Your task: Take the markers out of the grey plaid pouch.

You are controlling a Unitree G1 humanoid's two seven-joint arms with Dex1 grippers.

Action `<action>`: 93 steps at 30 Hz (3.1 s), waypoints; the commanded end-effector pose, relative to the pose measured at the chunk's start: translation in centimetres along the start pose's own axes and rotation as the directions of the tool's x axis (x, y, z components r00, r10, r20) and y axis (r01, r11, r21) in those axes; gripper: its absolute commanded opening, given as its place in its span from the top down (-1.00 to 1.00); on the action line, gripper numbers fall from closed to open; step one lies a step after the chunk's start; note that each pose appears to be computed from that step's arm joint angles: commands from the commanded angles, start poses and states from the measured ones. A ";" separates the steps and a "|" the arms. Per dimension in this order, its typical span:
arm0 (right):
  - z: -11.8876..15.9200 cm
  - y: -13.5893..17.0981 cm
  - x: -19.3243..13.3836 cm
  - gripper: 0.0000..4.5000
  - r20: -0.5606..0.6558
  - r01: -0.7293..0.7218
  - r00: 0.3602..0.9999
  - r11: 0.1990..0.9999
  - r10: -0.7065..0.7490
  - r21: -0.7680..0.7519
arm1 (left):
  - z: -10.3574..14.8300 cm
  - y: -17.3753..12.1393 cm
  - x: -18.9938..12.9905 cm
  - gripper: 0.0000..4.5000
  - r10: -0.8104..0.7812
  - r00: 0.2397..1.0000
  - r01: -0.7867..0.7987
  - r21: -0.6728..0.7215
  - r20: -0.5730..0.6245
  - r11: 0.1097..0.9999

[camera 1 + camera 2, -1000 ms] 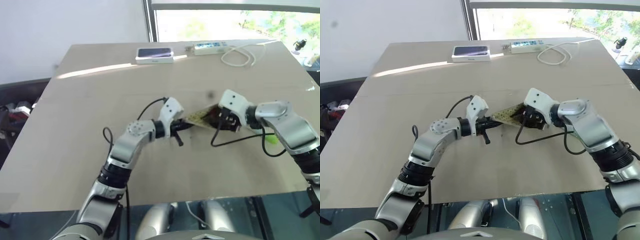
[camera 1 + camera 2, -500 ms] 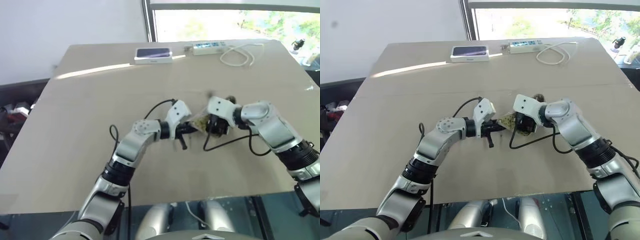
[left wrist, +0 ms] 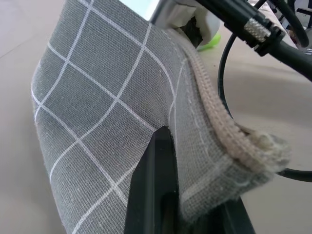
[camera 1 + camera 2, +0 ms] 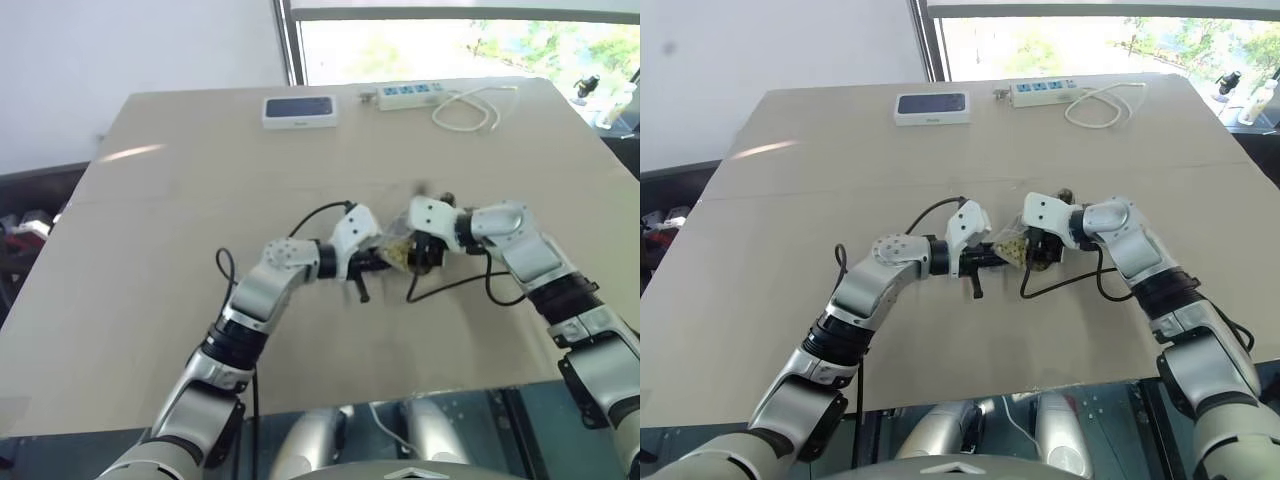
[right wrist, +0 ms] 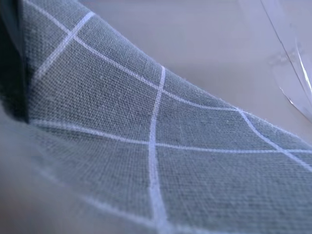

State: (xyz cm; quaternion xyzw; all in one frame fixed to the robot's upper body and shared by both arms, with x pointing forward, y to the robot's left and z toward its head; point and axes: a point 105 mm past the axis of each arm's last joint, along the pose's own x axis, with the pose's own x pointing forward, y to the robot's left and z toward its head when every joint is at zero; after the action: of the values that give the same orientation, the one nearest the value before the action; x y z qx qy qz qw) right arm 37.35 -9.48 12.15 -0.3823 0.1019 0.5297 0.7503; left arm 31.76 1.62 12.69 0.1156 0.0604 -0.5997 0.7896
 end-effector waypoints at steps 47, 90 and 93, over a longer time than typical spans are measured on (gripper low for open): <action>0.0 0.4 -8.0 0.80 -0.271 0.053 0.961 0.998 -0.061 -0.039 | 0.3 -0.9 -0.7 1.00 -0.071 0.996 0.067 0.068 0.054 0.995; -0.2 -0.9 -7.3 0.80 -0.122 0.339 0.929 0.667 -0.350 0.663 | -2.0 4.3 0.4 1.00 0.412 0.911 -0.358 0.459 -0.019 0.813; -0.4 -1.1 -7.5 0.80 -0.128 0.365 0.922 0.706 -0.366 0.607 | -2.1 4.6 0.1 1.00 0.420 0.908 -0.373 0.429 -0.015 0.822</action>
State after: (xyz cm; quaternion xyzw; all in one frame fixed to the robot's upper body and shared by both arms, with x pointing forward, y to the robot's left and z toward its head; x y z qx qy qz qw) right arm 35.23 -15.75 15.24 -0.1021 0.2284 0.2993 0.9208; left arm 35.98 3.03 10.05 0.3298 -0.0362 -0.4232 0.8431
